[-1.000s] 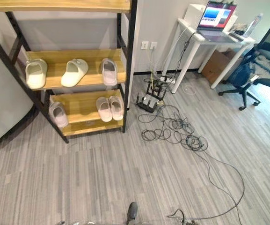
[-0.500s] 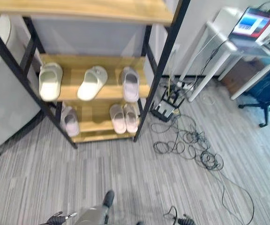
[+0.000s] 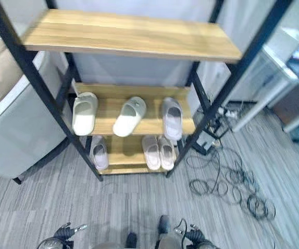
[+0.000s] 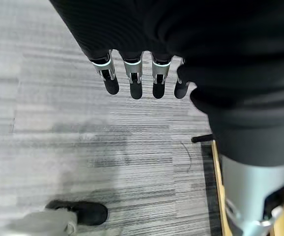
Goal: Arrange the slippers neatly on the shoe rack.
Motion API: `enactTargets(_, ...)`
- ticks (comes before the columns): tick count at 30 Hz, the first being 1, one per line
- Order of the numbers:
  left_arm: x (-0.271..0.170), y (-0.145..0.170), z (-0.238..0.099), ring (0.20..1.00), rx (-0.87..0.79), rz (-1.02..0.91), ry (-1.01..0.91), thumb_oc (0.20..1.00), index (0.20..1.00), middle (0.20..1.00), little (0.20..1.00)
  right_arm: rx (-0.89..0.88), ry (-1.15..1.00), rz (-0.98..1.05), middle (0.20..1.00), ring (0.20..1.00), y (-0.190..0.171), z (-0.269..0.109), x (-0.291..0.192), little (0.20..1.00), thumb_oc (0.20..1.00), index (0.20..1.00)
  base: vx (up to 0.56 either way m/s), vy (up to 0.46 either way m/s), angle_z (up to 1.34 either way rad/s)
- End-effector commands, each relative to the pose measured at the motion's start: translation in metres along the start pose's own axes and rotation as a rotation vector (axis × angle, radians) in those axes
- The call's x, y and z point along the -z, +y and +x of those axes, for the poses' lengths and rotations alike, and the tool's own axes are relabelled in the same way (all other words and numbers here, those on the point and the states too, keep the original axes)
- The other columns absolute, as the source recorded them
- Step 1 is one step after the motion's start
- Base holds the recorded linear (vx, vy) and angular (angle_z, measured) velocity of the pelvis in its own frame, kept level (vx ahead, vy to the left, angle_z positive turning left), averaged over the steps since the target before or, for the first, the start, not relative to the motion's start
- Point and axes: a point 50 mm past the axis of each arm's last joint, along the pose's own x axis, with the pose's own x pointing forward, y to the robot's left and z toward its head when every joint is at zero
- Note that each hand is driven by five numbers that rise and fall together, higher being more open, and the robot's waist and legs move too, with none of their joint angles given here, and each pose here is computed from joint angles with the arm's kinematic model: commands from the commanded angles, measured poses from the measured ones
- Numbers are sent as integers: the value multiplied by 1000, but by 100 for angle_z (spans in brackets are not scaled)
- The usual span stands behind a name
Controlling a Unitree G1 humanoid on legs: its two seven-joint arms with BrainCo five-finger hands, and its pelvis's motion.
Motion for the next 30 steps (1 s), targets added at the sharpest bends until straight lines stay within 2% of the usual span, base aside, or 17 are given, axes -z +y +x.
enactTargets(1,-17,-2,3,1000,-3,23,-31,1000,1000,1000,1000,40,-116,-11,1000,1000,-16,3,-29,1000,1000,1000,50,-149,31)
enactTargets(9,-23,-24,2,1000,55,84,-51,1000,1000,1000,1000,-3,-269,-84,1000,1000,-5,3,-70,1000,1000,1000,-9,-105,49)
enactTargets(10,-20,-22,2,1000,77,112,-44,1000,1000,1000,1000,-18,-470,-205,1000,1000,-42,-9,-117,1000,1000,1000,59,-20,21)
enactTargets(11,-18,-18,2,1000,79,127,-58,1000,1000,1000,1000,-25,-653,-218,1000,1000,-20,-20,-162,1000,1000,1000,77,-11,-16)
enactTargets(12,-20,-16,2,1000,57,83,-69,1000,1000,1000,1000,9,-530,-177,1000,1000,-32,-13,-131,1000,1000,1000,33,14,-37)
enactTargets(14,-22,-12,2,1000,47,76,-73,1000,1000,1000,1000,-20,-416,-160,1000,1000,-27,-7,-91,1000,1000,1000,32,21,-34)
enactTargets(15,-15,-11,1,1000,47,70,-60,1000,1000,1000,1000,-143,-498,-137,1000,1000,-29,-18,-97,1000,1000,1000,32,36,-15)
enactTargets(16,-13,-12,1,1000,60,60,-64,1000,1000,1000,1000,-59,-615,-275,1000,1000,-34,-28,-118,1000,1000,1000,19,72,-10)
enactTargets(17,-20,-6,2,1000,34,39,-80,1000,1000,1000,1000,58,-470,-336,1000,1000,-45,-17,-88,1000,1000,1000,3,56,-22)
enactTargets(18,-20,-6,2,1000,33,39,-80,1000,1000,1000,1000,58,-471,-336,1000,1000,-45,-17,-88,1000,1000,1000,10,61,-19)
enactTargets(21,-13,-9,1,1000,32,25,-50,1000,1000,1000,1000,102,-214,-246,1000,1000,-53,-8,-29,1000,1000,1000,19,31,-18)
enactTargets(23,-5,-12,0,1000,40,38,-14,1000,1000,1000,1000,104,-113,-195,1000,1000,-48,-6,-7,1000,1000,1000,12,37,-13)
enactTargets(26,2,-13,-1,1000,46,45,18,1000,1000,1000,1000,96,-87,-170,1000,1000,-42,-5,-2,1000,1000,1000,16,22,-9)
enactTargets(30,3,-18,-1,1000,54,54,18,1000,1000,1000,1000,83,-155,-174,1000,1000,-32,-4,-16,1000,1000,1000,4,11,-4)
